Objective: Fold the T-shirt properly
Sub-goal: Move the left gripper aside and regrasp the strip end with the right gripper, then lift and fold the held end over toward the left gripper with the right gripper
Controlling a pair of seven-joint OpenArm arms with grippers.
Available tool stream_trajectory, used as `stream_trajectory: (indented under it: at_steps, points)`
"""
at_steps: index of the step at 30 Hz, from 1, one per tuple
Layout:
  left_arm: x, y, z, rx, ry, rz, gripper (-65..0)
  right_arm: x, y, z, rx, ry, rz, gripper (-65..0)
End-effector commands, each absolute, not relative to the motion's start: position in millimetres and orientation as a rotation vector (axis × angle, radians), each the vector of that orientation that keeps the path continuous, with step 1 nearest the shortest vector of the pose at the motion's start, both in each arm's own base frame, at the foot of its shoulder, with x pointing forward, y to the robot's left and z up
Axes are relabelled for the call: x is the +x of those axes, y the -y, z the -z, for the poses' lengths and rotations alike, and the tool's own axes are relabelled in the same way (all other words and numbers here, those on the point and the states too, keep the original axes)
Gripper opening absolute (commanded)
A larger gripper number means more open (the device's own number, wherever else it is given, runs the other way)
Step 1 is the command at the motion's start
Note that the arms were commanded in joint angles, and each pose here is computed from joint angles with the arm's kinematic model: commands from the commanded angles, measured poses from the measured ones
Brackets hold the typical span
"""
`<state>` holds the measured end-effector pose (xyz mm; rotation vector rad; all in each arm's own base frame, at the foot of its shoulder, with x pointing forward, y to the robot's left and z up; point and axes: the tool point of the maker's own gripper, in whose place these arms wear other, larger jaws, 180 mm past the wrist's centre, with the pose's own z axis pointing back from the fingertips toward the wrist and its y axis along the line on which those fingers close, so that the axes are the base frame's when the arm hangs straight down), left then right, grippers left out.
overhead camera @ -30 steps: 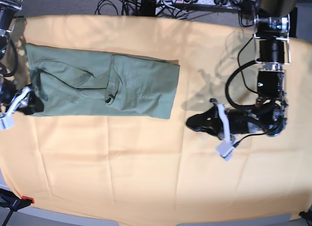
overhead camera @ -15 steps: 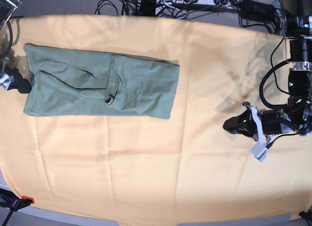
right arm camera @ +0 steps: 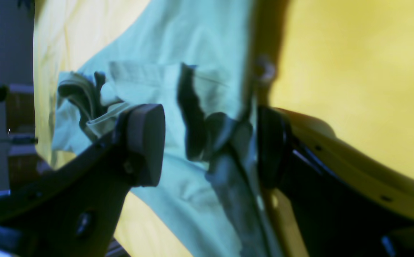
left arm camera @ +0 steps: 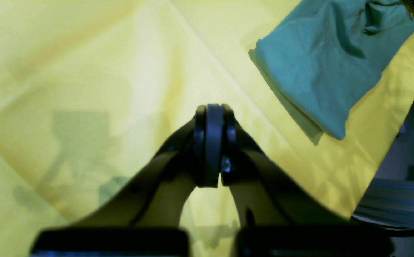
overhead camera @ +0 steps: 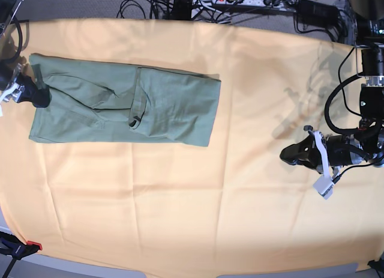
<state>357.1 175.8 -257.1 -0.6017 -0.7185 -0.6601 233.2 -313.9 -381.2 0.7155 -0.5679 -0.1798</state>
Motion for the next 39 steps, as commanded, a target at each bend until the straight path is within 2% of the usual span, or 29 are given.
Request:
stream_trajectory:
  at_steps: [1,21,24,28,29,35,39]
  points:
    - [365.8,-177.4,235.3,-0.602,0.788,0.67,-65.0,224.6,314.0,386.0,0.694,0.505,0.148,-23.9]
    - [366.2,-173.0,229.2,-0.638,0.812,0.664,-65.0,211.9,271.2,408.6,0.752,0.359,0.042,-25.5]
    - [365.8,-171.3,227.2,-0.653,0.817,0.663,-65.0,211.5,271.8,409.0,0.748,0.356,0.041,-36.1]
    - [365.7,-171.3,227.3,-0.651,0.818,0.666,-65.0,212.4,272.6,408.1,0.747,0.359,0.04,-63.3]
    - [365.8,-171.3,227.1,-0.651,0.818,0.666,-65.0,214.6,272.8,406.9,0.747,0.364,0.037,-65.0]
    - [368.5,-170.1,222.8,-0.662,0.846,0.658,-65.0,238.4,272.6,392.6,0.744,0.421,0.007,-65.0]
    - [369.0,-171.9,224.9,-0.646,0.84,0.66,-65.0,248.9,277.9,379.8,0.667,0.446,-0.071,-65.0]
